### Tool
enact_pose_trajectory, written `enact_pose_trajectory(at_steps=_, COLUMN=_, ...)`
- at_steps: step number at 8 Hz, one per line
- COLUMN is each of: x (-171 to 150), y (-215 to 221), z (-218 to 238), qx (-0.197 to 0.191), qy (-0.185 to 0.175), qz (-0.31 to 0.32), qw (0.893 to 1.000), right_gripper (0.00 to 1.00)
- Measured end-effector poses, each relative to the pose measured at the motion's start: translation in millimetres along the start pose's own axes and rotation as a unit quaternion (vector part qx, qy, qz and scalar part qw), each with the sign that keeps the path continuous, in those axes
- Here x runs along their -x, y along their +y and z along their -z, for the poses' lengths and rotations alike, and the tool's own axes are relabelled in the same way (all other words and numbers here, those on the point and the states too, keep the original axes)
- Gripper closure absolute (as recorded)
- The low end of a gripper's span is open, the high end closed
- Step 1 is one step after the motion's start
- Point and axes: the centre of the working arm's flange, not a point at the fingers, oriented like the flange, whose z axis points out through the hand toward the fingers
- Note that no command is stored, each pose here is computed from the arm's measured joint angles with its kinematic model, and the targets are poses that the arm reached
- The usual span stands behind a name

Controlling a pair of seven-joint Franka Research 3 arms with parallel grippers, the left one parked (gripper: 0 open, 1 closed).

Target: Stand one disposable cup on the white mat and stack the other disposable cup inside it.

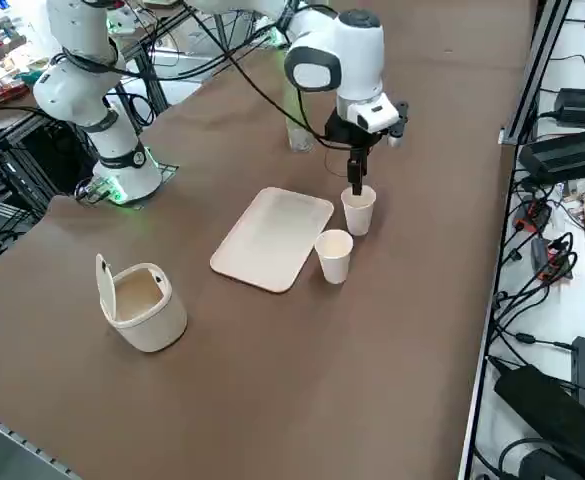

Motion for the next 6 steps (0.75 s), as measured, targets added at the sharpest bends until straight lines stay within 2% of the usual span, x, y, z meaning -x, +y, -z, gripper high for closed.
enact_pose_trajectory(at_steps=1, x=0.1, y=0.2, z=-2.9, qx=0.000, qy=-0.001, qz=0.000, qw=1.000, right_gripper=0.44)
enact_pose_trajectory(at_steps=3, x=0.6, y=1.6, z=-8.0, qx=0.001, qy=-0.005, qz=-0.001, qw=1.000, right_gripper=0.49)
enact_pose_trajectory(at_steps=5, x=0.9, y=4.8, z=-8.6, qx=0.002, qy=-0.006, qz=-0.003, qw=1.000, right_gripper=0.93)
enact_pose_trajectory(at_steps=6, x=0.9, y=9.3, z=-4.3, qx=0.003, qy=-0.005, qz=-0.006, qw=1.000, right_gripper=0.98)
